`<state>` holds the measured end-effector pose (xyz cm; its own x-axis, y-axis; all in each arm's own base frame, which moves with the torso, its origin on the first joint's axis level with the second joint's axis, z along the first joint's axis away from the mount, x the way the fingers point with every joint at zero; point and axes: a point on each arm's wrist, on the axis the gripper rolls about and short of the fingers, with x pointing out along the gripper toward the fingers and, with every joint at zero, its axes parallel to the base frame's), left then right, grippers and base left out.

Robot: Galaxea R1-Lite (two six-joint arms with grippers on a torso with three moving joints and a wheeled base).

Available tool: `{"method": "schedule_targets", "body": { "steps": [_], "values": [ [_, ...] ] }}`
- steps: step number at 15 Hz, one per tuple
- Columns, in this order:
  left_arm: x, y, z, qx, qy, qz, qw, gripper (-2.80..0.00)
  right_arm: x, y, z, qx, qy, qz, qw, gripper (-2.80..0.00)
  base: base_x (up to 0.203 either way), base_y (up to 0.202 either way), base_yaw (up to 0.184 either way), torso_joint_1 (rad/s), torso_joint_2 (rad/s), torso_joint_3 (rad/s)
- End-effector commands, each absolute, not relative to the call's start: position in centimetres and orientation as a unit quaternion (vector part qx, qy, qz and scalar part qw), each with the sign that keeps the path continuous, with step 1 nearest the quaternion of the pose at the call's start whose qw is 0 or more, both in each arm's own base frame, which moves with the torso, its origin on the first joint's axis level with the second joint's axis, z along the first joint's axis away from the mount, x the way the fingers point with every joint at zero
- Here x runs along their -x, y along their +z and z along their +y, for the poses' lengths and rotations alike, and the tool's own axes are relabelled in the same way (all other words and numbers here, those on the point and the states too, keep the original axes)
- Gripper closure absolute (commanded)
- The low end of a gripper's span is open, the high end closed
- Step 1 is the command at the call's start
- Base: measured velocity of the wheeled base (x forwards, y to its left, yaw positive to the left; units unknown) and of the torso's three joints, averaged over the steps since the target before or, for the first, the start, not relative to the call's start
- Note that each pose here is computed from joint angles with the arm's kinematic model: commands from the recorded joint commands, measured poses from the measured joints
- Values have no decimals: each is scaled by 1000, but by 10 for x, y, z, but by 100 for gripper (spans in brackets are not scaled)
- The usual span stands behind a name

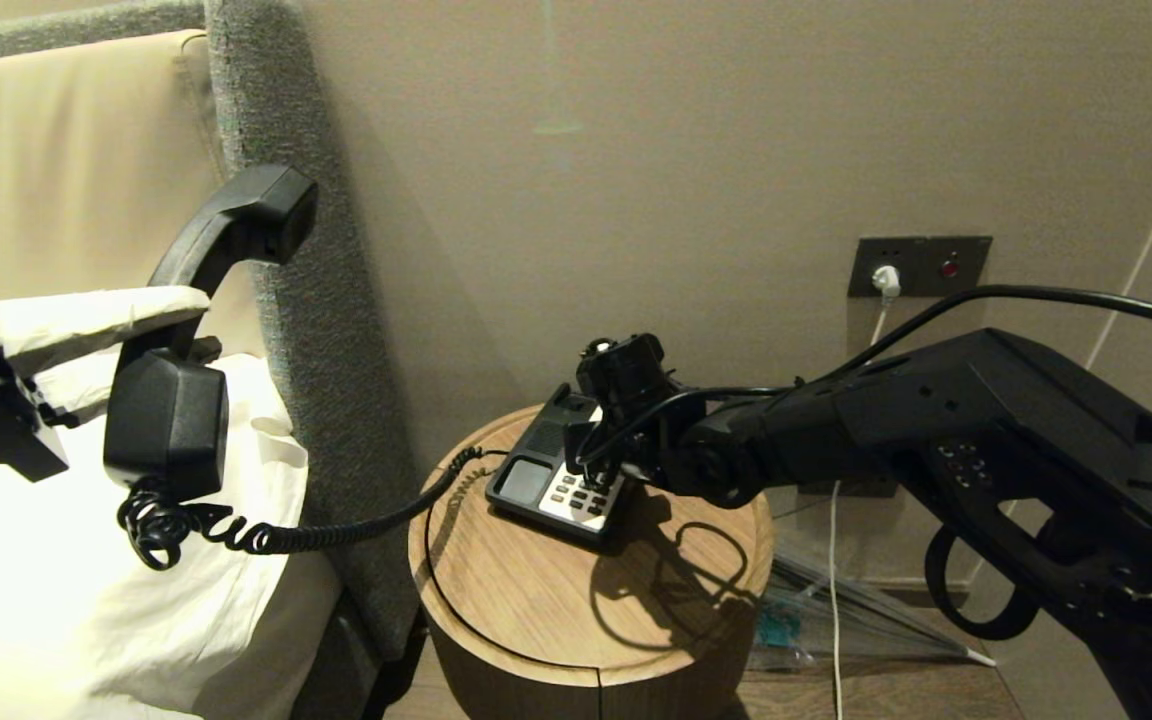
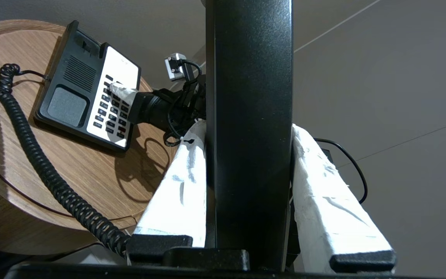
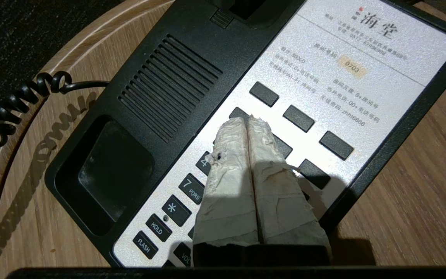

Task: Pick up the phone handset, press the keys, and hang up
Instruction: Dial the number

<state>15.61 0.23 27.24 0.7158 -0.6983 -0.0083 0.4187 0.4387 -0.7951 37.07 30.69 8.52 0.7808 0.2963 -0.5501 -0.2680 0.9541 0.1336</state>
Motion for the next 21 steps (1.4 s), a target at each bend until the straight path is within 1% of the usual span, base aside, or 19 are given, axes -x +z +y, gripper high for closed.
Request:
{"method": "schedule_targets", "body": {
  "steps": [1, 13, 21],
  "values": [
    [-156, 273, 2, 411, -338, 172, 829, 0, -371, 83, 308, -24, 148, 296, 943, 0, 0, 0, 0, 0, 0, 0],
    [-156, 271, 2, 412, -337, 174, 828, 0, -373, 71, 308, -18, 145, 304, 941, 0, 0, 0, 0, 0, 0, 0],
    [-154, 270, 2, 412, -337, 175, 828, 0, -373, 79, 308, -25, 146, 297, 943, 0, 0, 0, 0, 0, 0, 0]
  ]
}}
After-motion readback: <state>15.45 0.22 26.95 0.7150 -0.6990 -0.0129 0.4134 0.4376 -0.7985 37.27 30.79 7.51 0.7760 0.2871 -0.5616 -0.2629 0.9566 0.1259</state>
